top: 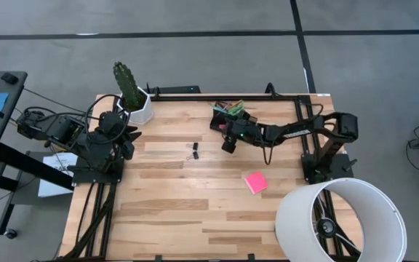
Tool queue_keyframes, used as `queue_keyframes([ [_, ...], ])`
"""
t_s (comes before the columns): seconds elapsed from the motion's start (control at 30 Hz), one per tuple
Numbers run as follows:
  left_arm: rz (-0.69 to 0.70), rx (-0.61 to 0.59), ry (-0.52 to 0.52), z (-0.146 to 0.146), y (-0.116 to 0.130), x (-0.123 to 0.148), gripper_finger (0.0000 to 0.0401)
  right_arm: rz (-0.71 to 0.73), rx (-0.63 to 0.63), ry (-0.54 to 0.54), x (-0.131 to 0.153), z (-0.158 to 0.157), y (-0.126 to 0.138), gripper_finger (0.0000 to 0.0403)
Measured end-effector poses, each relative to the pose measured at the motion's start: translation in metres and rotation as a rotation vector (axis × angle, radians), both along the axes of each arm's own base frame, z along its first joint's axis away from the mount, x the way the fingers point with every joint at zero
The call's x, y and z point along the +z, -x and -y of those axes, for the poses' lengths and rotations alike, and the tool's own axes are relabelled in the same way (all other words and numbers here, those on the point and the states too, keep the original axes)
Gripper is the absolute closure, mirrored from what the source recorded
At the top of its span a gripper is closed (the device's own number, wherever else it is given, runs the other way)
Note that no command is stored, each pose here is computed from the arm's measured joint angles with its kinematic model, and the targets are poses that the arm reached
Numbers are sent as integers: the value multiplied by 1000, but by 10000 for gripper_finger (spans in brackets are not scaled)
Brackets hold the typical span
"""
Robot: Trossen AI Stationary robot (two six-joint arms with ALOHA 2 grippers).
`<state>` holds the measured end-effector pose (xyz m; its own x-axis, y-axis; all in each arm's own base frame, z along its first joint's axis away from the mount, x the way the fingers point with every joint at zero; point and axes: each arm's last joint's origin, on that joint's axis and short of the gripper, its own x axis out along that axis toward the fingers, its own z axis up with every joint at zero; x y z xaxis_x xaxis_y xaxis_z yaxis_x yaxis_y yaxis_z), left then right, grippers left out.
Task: Pick and place office supplies into organizer
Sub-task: Put the bottom black binder clip into the black desk organizer
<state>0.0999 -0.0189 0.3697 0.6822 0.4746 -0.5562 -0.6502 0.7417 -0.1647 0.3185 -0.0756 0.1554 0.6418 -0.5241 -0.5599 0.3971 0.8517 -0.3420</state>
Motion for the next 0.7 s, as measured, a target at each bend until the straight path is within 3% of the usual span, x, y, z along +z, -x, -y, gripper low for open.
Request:
queue_keyframes([
  [0.13,0,-1,0,0,0,0,287,125,28,-110,14,-24,-5,218],
  [0.4,4,-5,8,0,-1,0,287,272,273,-258,12,-71,-22,228],
  [0.7,-9,-59,31,2,-2,1,287,213,467,-174,-28,-77,-44,181],
])
